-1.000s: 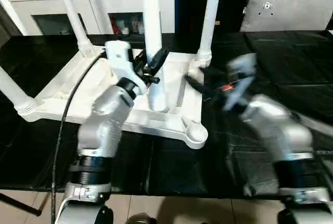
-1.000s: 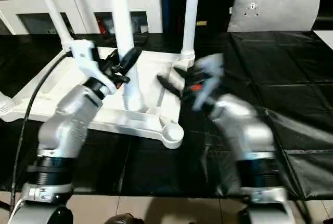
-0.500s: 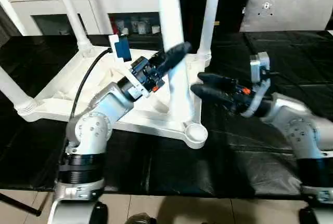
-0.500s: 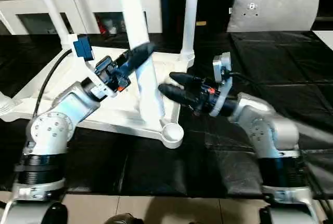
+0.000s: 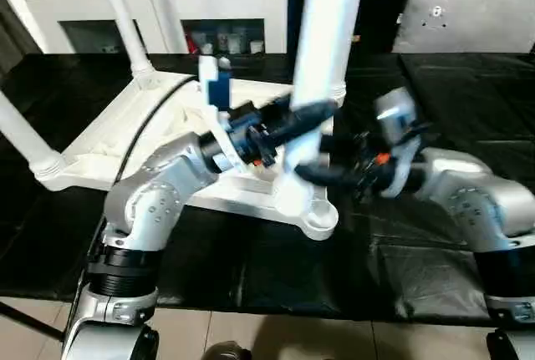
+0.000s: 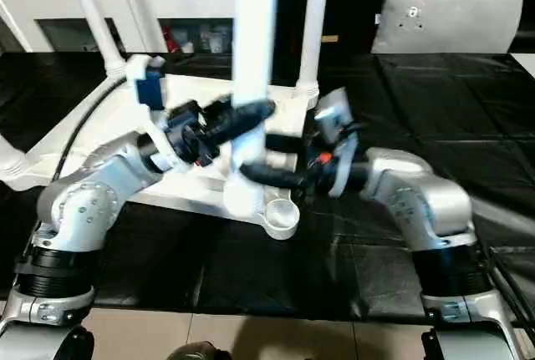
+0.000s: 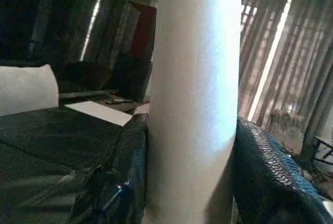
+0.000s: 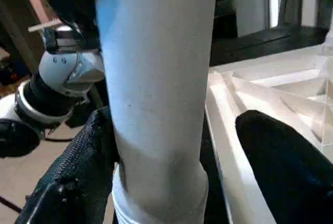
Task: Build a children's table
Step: Pick table leg
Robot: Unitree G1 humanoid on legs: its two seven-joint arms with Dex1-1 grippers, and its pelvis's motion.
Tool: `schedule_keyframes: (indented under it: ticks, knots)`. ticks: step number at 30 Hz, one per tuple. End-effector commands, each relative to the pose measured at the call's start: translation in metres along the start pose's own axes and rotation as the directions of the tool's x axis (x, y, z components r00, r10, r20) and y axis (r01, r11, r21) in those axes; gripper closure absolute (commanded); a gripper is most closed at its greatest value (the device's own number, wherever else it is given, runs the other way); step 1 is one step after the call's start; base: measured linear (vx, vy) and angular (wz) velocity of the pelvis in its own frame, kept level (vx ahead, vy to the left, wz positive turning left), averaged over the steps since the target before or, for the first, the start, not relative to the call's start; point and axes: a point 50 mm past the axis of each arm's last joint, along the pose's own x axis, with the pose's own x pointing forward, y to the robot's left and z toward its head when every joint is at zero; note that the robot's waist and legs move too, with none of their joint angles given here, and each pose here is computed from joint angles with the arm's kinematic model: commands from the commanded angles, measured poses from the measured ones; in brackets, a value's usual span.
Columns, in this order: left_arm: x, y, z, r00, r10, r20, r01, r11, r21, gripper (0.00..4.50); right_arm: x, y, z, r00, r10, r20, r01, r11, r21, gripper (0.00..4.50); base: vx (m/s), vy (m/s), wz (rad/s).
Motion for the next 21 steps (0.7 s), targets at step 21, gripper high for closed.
schedule_keyframes:
  ticks: [21]
  knots:
    - [0.013,-0.011,-0.005,0.993,-0.090,-0.074,0.100,0.983,0.152,2.60,0.012,0.003,-0.002,0.997,0.064,-0.036,-0.064,0.998,-0.003,1.27,0.000,0.000,0.00]
